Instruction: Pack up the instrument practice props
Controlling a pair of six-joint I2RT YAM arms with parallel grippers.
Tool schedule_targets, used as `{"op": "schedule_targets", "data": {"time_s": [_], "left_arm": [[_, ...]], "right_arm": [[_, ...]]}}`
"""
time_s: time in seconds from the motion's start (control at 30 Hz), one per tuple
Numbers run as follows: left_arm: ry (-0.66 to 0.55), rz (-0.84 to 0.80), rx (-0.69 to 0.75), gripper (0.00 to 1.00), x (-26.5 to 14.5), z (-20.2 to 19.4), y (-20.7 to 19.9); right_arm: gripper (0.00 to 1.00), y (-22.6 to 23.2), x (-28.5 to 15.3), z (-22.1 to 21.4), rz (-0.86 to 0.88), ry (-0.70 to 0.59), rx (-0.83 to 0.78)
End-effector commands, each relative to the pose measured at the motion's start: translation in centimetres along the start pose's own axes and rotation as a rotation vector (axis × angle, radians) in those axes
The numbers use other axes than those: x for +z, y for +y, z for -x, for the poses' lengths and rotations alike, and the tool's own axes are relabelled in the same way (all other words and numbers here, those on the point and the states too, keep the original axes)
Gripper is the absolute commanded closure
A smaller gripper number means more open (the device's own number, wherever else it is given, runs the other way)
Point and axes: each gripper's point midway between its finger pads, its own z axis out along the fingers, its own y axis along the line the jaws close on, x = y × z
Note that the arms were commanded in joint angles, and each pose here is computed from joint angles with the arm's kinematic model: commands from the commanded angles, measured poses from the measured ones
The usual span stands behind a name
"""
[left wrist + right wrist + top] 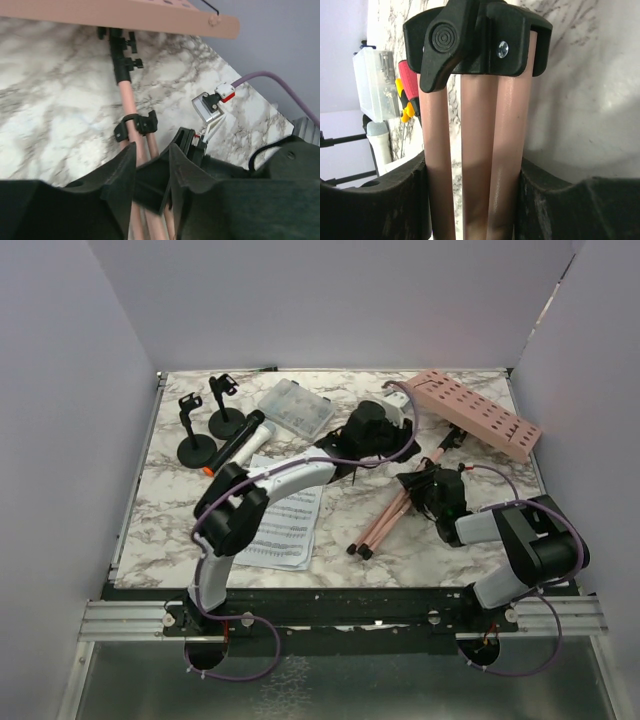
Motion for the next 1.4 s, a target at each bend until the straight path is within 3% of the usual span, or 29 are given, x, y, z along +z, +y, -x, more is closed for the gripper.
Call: {"op": "schedule_targets", "data": {"time_s": [0.0,0.17,0.43,0.8,0.87,1.03,1.1,1.37], "left_arm": [[-0.171,0.143,0.028,0.63,-7.6,7.4,2.2],[-0.243,0.327,0.023,0.51,-16.1,8.5,6.1],[-0.299,0.626,0.138,0.32,-27.2,7.7,8.7],[-0.366,0.777,0.189,0.21,-33.8,5.8,9.3],[-0.389,0.789,0.176,0.18,-34.7,5.5,9.1],[-0.413,0.831,0.156,0.06,-36.6,4.9,9.2],[-0.411,0.864,0.144,0.01,-37.6,4.5,9.3],[-0.388,1.014,0.115,0.01,-43.2,3.0,9.4]], "right_arm": [[0.91,4.5,1.6,2.6,0.132,-0.09,-0.011],[0.84,3.9,2.1,0.5,0.119,-0.005,-0.002],[0.63,0.4,0.5,-2.6,0.001,0.091,-0.004],[0.44,-1.9,-2.4,-5.1,-0.117,0.154,0.004],[0.36,-1.7,-3.0,-4.4,-0.126,0.129,-0.014],[0.01,-1.1,-4.7,-2.3,-0.141,0.059,-0.086],[0.0,-1.1,-5.6,-1.4,-0.149,0.029,-0.112],[0.0,-0.7,-10.5,2.2,-0.166,-0.078,-0.238]]}}
